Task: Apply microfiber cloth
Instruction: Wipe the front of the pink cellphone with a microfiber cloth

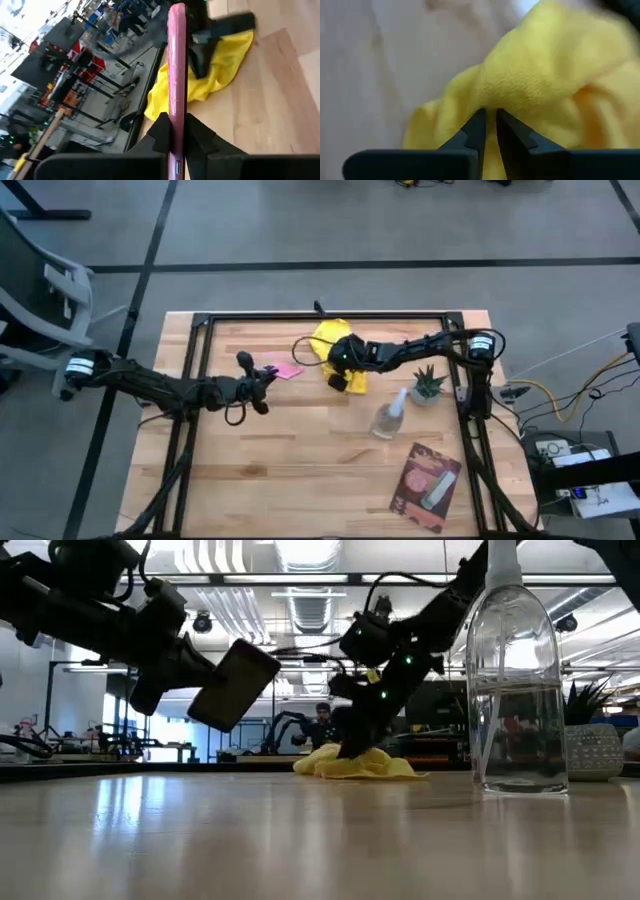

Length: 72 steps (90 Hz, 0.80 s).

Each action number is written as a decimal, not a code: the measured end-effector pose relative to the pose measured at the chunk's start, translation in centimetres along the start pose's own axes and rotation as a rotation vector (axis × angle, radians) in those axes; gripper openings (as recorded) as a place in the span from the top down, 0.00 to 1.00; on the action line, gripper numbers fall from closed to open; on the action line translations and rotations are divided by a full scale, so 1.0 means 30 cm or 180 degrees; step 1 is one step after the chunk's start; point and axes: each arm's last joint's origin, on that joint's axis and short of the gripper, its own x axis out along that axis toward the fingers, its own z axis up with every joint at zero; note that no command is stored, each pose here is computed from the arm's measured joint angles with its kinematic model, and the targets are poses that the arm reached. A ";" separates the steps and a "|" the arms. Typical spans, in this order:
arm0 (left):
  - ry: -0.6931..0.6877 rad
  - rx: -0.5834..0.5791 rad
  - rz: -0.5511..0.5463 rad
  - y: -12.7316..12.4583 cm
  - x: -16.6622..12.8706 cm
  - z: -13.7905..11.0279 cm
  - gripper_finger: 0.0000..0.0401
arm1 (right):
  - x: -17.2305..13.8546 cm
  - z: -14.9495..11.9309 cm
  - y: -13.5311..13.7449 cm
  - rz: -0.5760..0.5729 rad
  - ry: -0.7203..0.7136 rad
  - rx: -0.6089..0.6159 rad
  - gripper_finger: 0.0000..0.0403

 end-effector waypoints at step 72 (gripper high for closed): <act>-0.0210 -0.0622 -0.0261 -0.004 -0.001 0.011 0.98 | 0.178 0.168 0.457 0.0662 -0.0719 -0.0399 0.98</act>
